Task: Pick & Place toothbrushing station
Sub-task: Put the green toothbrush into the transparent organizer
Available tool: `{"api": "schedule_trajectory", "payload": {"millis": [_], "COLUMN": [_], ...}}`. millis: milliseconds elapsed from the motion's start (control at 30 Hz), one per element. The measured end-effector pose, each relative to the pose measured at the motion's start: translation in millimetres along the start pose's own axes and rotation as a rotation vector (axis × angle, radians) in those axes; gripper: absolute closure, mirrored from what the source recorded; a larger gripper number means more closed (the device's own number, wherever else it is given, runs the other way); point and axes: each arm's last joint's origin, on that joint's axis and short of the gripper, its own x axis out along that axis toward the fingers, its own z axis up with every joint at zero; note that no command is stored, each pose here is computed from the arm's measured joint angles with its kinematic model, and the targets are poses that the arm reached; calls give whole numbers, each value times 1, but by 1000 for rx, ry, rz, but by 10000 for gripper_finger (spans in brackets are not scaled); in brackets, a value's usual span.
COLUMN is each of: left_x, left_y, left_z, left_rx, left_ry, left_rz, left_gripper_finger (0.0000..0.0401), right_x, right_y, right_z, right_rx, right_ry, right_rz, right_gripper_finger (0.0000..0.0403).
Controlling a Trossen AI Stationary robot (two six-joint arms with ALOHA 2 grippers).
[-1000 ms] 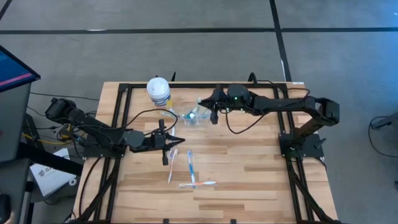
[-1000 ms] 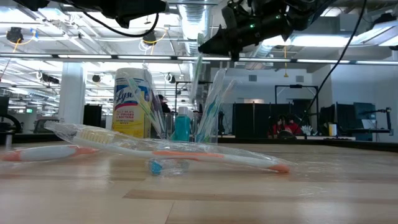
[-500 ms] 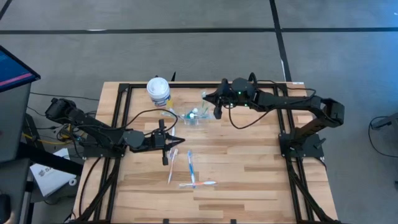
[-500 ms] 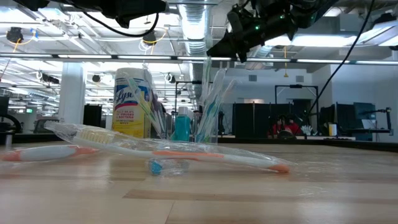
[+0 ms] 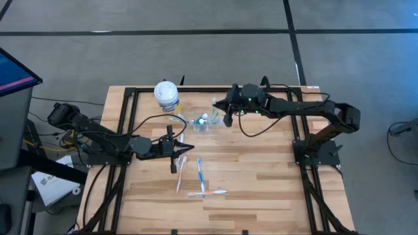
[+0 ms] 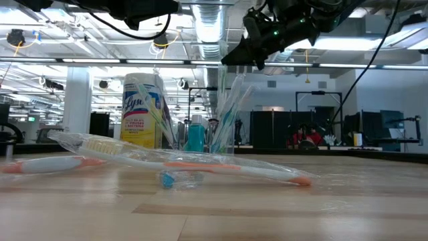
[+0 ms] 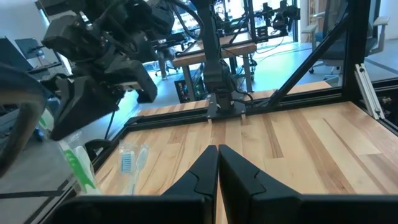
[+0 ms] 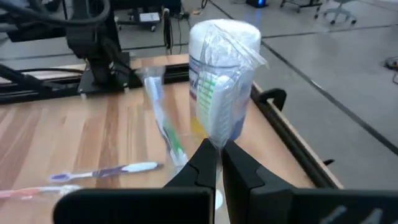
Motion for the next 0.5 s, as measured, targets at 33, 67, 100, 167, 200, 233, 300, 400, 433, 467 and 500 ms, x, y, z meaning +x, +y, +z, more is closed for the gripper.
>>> {"api": "schedule_trajectory", "payload": {"millis": [33,67,100,167,200,233,300,400,433,467,500], "left_x": [0,0,0,0,0,0,0,0,0,0,0], "left_y": [0,0,0,0,0,0,0,0,0,0,0], "left_z": [0,0,0,0,0,0,0,0,0,0,0], "left_rx": [0,0,0,0,0,0,0,0,0,0,0], "left_ry": [0,0,0,0,0,0,0,-1,-1,-1,-2], "left_rz": [0,0,0,0,0,0,0,-8,-8,-8,-8], "left_gripper_finger": [393,393,393,393,393,393,393,393,393,393,393], "right_x": [0,-1,0,5,5,5,8,12,14,17,18], "right_y": [-1,-1,-2,-3,-3,-3,-5,-7,-8,-9,-9], "right_z": [1,1,1,-2,-4,-5,-4,-13,-13,-12,-12], "right_rx": [1,1,2,3,4,4,5,13,13,12,12], "right_ry": [-7,-9,-7,-1,11,11,-8,42,32,16,14], "right_rz": [-3,-5,-8,-10,-9,-10,-12,-18,-22,-23,-22], "right_gripper_finger": [403,403,403,403,403,403,403,403,403,403,403]}}
